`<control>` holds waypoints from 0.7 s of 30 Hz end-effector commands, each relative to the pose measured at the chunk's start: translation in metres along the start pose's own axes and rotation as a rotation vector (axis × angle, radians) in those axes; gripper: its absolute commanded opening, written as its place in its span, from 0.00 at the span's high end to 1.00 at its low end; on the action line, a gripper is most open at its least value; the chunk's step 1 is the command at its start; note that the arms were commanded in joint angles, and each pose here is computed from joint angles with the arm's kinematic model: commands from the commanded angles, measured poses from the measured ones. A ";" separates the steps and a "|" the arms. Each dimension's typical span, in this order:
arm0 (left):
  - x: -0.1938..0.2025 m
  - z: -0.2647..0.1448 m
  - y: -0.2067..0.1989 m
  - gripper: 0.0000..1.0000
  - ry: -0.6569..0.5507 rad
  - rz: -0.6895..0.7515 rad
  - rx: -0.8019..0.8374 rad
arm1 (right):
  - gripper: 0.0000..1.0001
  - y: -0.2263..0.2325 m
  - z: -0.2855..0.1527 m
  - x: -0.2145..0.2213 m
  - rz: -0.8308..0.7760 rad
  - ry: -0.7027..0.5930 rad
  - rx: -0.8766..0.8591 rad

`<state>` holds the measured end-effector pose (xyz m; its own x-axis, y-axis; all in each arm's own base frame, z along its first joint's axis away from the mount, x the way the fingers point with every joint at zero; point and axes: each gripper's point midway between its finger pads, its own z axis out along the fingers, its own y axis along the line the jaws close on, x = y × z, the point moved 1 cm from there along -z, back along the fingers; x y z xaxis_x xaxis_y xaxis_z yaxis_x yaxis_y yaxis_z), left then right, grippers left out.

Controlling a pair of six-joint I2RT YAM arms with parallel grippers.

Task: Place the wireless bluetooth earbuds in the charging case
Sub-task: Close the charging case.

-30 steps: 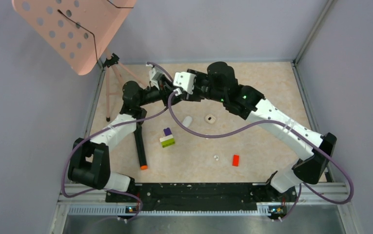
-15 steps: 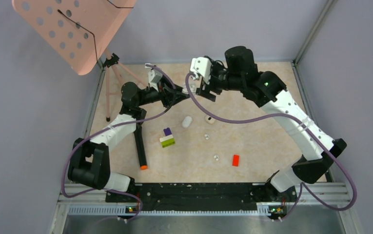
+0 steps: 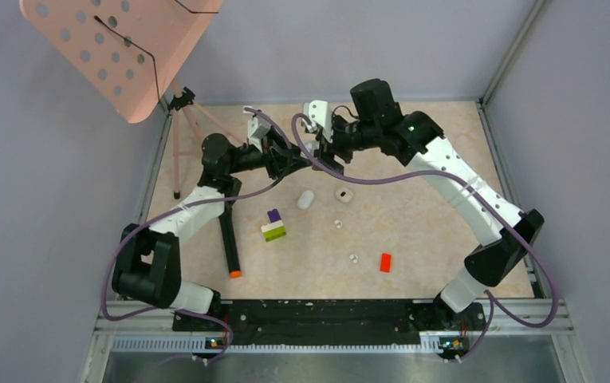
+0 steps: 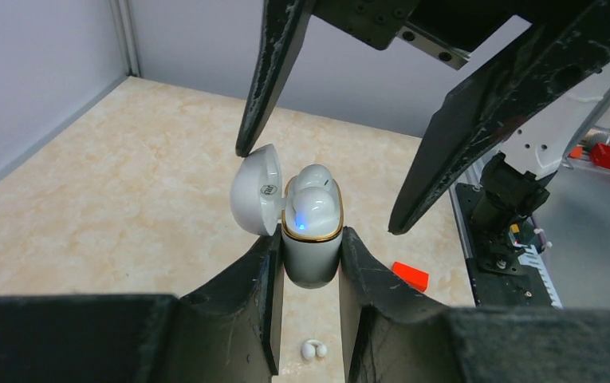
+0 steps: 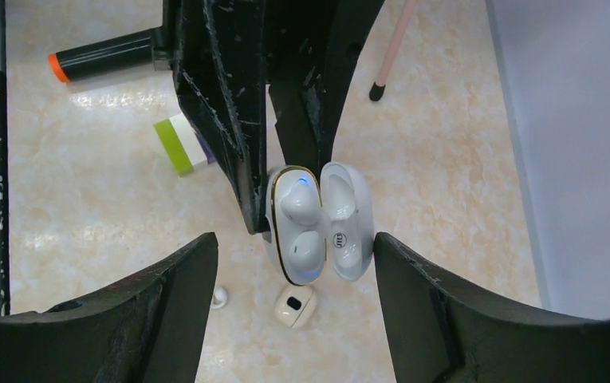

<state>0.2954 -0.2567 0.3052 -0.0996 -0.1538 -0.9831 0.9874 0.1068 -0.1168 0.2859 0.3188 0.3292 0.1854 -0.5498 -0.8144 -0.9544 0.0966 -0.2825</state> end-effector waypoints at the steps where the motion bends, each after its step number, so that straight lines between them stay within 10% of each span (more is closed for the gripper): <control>1: -0.019 0.009 0.020 1.00 -0.052 0.030 -0.076 | 0.31 0.011 -0.005 -0.021 -0.006 -0.090 -0.052; 21: 0.034 0.014 0.031 1.00 0.041 -0.076 -0.090 | 0.28 -0.007 -0.019 0.037 0.126 -0.045 0.105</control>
<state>0.3415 -0.2645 0.2503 -0.2850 -0.1426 -0.9479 0.9162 0.2501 -0.3131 0.2841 0.2692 0.3149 0.0533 -0.5366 -0.8421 -0.9368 0.2652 -0.2283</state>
